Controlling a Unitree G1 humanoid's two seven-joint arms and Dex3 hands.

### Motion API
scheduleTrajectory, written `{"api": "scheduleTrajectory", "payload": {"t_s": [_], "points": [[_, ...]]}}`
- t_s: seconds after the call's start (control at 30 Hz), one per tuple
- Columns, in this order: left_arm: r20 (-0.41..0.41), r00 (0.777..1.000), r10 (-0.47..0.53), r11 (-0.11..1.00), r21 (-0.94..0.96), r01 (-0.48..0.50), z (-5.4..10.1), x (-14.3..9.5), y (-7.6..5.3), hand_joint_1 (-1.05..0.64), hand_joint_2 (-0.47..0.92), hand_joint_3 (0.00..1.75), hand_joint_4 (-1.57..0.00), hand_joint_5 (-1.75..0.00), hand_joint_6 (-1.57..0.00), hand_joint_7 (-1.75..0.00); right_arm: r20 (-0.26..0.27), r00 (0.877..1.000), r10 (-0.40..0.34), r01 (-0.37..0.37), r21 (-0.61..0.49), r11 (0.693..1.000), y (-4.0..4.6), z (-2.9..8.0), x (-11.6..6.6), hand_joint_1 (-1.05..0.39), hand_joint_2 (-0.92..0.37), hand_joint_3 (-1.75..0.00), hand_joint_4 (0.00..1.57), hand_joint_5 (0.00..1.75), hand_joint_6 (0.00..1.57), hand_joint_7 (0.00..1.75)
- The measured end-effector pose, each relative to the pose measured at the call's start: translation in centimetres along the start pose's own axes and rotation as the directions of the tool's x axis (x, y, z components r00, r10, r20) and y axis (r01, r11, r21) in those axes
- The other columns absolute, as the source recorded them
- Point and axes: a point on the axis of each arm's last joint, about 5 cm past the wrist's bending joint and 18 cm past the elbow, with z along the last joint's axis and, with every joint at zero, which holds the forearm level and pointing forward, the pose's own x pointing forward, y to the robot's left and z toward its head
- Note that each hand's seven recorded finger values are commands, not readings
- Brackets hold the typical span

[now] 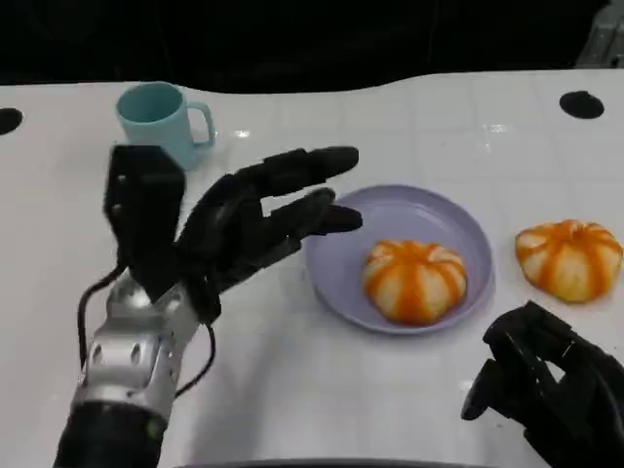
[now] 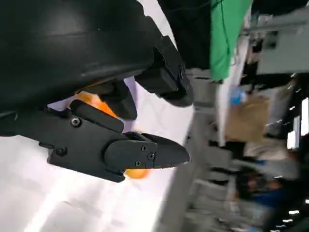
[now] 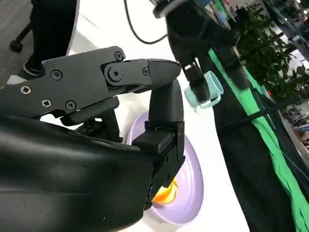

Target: Grasp the bread from the table and place it into the plate.

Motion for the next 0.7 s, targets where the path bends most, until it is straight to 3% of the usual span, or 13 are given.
{"api": "scheduleTrajectory", "payload": {"t_s": [0.1,0.27,0.5,0.7], "points": [[0.036,0.999,0.029,0.991,-0.134,-0.024,-0.1,-1.2,-0.2,-0.63,0.92,0.47,-0.53,-1.69,-0.48,-1.37,0.001,1.0,0.0,0.0,0.002,1.0,0.0,0.0,0.0,-0.51,-0.92,-0.23,0.64,1.75,0.55,1.56],[0.096,0.987,0.131,0.934,-0.347,-0.091,-1.2,-3.4,-1.2,-0.62,0.92,0.5,-0.66,-1.74,-0.53,-1.54,-0.003,1.0,-0.005,0.005,0.0,1.0,0.01,0.0,0.0,-0.51,-0.92,-0.25,0.63,1.75,0.54,1.56],[0.042,0.976,0.216,0.879,-0.444,-0.175,-1.8,-6.2,-2.1,-0.59,0.92,0.51,-0.82,-1.75,-0.58,-1.73,-0.008,1.0,-0.003,0.003,-0.004,1.0,0.06,0.0,0.0,-0.5,-0.92,-0.25,0.63,1.75,0.54,1.57],[-0.014,0.965,0.261,0.851,-0.47,-0.237,-2.6,-8.2,-2.5,-0.54,0.92,0.55,-0.8,-1.75,-0.56,-1.75,-0.008,1.0,-0.004,0.004,-0.004,1.0,0.1,0.0,0.0,-0.51,-0.92,-0.27,0.63,1.75,0.53,1.56]]}}
